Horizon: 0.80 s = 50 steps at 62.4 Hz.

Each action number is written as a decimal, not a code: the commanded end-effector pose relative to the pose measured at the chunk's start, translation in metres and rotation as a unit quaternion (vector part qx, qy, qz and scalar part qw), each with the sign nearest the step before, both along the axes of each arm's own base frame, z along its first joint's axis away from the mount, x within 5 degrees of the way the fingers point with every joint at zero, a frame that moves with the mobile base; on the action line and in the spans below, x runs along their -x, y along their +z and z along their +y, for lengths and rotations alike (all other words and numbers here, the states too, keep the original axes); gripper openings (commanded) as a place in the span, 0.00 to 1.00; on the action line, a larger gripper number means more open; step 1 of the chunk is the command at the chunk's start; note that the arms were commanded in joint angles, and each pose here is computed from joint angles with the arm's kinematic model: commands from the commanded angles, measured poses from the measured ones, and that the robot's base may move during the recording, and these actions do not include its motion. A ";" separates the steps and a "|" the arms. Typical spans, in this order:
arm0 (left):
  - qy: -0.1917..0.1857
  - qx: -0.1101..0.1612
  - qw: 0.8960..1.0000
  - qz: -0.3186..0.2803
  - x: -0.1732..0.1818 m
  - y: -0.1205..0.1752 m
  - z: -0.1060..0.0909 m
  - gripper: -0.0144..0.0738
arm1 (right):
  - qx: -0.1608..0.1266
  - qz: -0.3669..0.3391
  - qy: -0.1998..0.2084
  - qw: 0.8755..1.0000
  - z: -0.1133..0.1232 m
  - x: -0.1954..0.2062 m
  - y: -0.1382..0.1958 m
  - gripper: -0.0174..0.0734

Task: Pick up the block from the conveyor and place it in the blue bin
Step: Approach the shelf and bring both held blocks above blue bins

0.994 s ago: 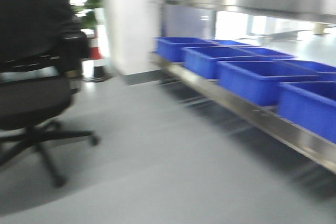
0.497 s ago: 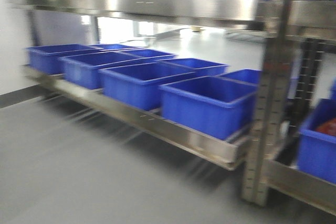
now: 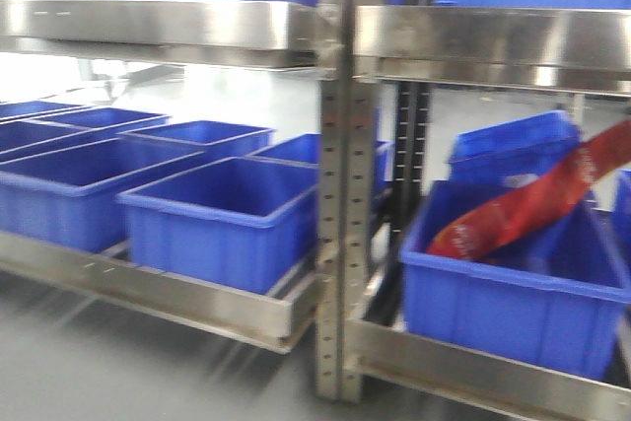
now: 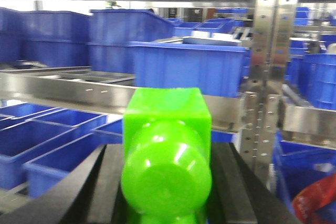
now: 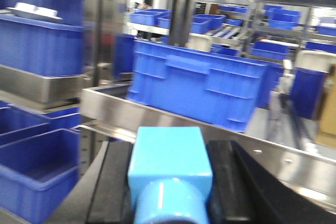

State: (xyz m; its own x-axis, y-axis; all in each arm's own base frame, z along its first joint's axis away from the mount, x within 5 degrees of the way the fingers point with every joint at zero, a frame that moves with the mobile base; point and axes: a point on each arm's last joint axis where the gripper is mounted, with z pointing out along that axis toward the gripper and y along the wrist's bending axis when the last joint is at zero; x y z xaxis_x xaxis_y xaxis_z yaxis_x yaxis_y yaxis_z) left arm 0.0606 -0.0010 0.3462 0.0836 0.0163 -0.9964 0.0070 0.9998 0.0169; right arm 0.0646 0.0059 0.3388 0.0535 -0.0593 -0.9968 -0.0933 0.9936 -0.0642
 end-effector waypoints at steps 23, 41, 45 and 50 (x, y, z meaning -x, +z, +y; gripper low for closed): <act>-0.003 0.002 1.000 -0.013 0.001 0.003 0.000 0.04 | 0.003 -0.016 0.001 1.000 0.000 0.002 0.004 0.01; -0.003 0.002 1.000 -0.013 0.001 0.003 0.000 0.04 | 0.003 -0.016 0.001 1.000 0.000 0.002 0.004 0.01; -0.003 0.002 1.000 -0.013 0.001 0.003 0.000 0.04 | 0.003 -0.016 0.001 1.000 0.000 0.002 0.004 0.01; -0.003 0.002 1.000 -0.013 0.001 0.003 0.000 0.04 | 0.003 -0.016 0.001 1.000 0.000 0.002 0.004 0.01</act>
State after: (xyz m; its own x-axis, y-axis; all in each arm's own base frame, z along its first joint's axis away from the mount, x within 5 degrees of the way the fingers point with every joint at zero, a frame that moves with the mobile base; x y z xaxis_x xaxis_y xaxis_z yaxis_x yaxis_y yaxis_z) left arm 0.0606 -0.0010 0.3462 0.0836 0.0163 -0.9964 0.0070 0.9998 0.0169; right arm 0.0646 0.0059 0.3388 0.0535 -0.0593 -0.9968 -0.0933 0.9936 -0.0642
